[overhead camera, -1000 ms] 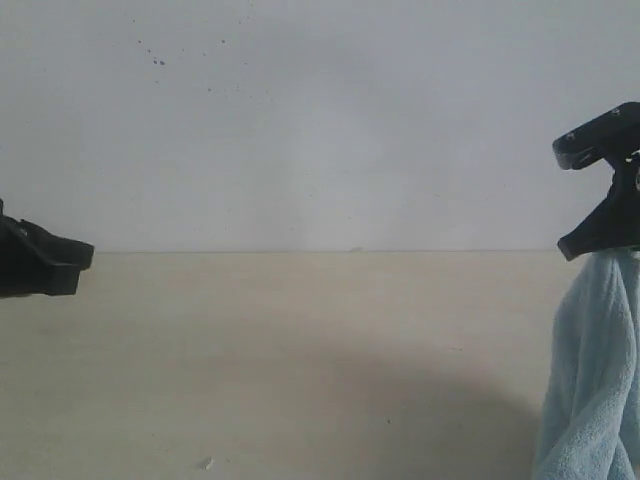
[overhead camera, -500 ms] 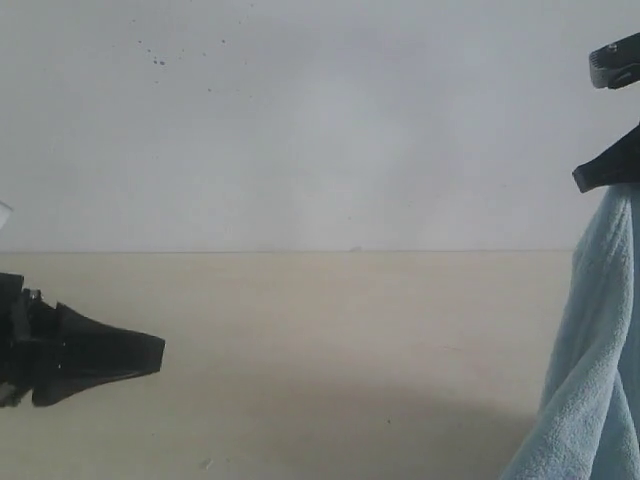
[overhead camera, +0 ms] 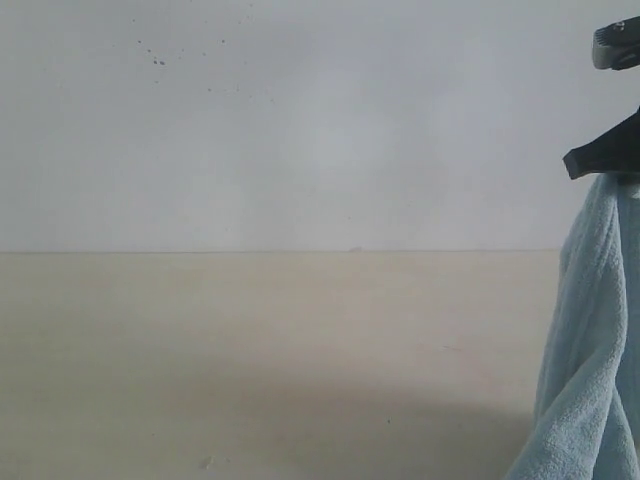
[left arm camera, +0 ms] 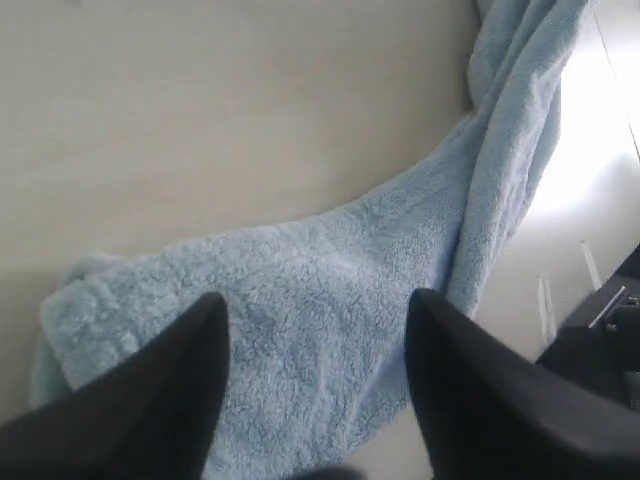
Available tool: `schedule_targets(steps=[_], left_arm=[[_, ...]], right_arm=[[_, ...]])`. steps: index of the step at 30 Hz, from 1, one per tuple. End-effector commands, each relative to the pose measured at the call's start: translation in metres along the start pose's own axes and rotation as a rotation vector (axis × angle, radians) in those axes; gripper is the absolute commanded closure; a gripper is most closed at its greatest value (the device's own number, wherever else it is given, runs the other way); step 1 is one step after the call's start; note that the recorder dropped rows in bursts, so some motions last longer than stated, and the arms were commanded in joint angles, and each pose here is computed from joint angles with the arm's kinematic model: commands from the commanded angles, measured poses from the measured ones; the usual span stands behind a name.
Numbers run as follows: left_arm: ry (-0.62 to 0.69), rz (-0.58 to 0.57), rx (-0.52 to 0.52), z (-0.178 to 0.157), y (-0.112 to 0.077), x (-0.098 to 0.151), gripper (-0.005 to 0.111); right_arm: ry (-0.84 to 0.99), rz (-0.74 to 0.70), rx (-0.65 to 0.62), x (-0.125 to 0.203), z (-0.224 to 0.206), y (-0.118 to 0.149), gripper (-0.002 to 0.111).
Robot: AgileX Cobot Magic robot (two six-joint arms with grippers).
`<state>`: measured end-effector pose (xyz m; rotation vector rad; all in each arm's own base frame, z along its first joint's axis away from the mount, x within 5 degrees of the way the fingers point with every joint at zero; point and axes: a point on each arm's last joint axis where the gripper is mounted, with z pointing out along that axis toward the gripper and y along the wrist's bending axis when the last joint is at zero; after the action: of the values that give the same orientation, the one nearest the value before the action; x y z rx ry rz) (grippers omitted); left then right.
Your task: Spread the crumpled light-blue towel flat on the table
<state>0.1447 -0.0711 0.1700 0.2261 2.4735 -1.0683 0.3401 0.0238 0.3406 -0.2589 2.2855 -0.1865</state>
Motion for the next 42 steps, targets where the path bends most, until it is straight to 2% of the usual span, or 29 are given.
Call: schedule_targets(steps=[1,6,15,24,34,42], left_arm=[[-0.008,-0.071,-0.059,0.000,0.007,0.008,0.056],[-0.028,-0.093,-0.172,0.000,0.019,0.014,0.056],[-0.060,-0.083,-0.263,-0.002,0.027,0.011,0.056],[-0.025,-0.089,-0.231,0.002,0.027,0.013,0.056],[0.121,-0.109,-0.198,0.024,0.044,0.006,0.056],[0.123,-0.093,-0.198,0.033,0.052,0.003,0.056]], right_arm=[[-0.039,0.001,0.001,-0.004,-0.006,-0.002,0.108],[-0.047,0.009,-0.004,-0.005,-0.006,-0.001,0.108],[-0.074,-0.003,-0.048,-0.007,-0.006,0.002,0.108],[-0.089,-0.002,-0.047,-0.009,-0.006,0.002,0.108],[-0.093,-0.005,-0.046,-0.009,-0.006,0.002,0.108],[-0.101,-0.011,-0.045,-0.010,-0.006,0.002,0.108]])
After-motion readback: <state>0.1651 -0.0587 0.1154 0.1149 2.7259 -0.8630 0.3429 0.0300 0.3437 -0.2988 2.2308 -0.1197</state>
